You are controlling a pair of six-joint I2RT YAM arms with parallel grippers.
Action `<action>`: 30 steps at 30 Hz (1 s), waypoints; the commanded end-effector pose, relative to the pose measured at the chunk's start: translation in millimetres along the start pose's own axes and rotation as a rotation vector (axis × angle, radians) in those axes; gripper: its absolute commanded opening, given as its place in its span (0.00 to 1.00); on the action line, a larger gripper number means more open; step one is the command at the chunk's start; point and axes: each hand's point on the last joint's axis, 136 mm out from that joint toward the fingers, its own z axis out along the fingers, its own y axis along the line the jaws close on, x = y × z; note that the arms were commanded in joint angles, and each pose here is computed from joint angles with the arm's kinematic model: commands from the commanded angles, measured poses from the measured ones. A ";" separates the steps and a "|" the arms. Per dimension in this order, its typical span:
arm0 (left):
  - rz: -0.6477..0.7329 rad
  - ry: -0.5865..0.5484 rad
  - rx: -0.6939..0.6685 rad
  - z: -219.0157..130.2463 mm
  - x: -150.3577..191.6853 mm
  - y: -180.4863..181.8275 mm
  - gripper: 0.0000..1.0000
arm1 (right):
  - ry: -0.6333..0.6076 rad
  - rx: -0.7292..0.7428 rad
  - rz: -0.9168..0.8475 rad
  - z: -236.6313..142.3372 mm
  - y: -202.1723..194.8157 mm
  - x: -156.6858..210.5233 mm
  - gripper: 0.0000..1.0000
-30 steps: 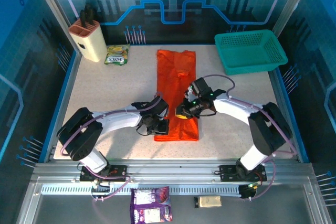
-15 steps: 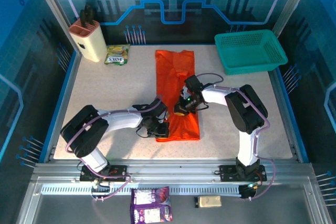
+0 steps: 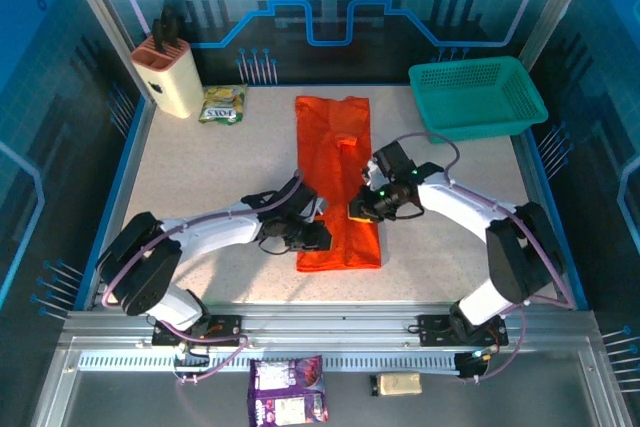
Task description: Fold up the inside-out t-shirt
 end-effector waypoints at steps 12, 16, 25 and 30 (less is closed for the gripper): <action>0.057 0.171 0.057 41.2 9.9 -37.0 0.11 | 0.218 0.026 0.170 44.5 -70.0 96.0 0.13; 0.040 0.239 0.028 54.7 23.7 -25.7 0.09 | 0.204 0.069 0.173 44.2 -75.0 94.0 0.12; -0.032 0.301 -0.031 80.7 41.7 8.6 0.06 | 0.082 0.068 0.145 4.6 -59.3 73.9 0.13; 0.007 0.245 0.054 68.2 32.0 -14.3 0.07 | 0.098 0.097 0.153 4.0 -72.6 78.4 0.17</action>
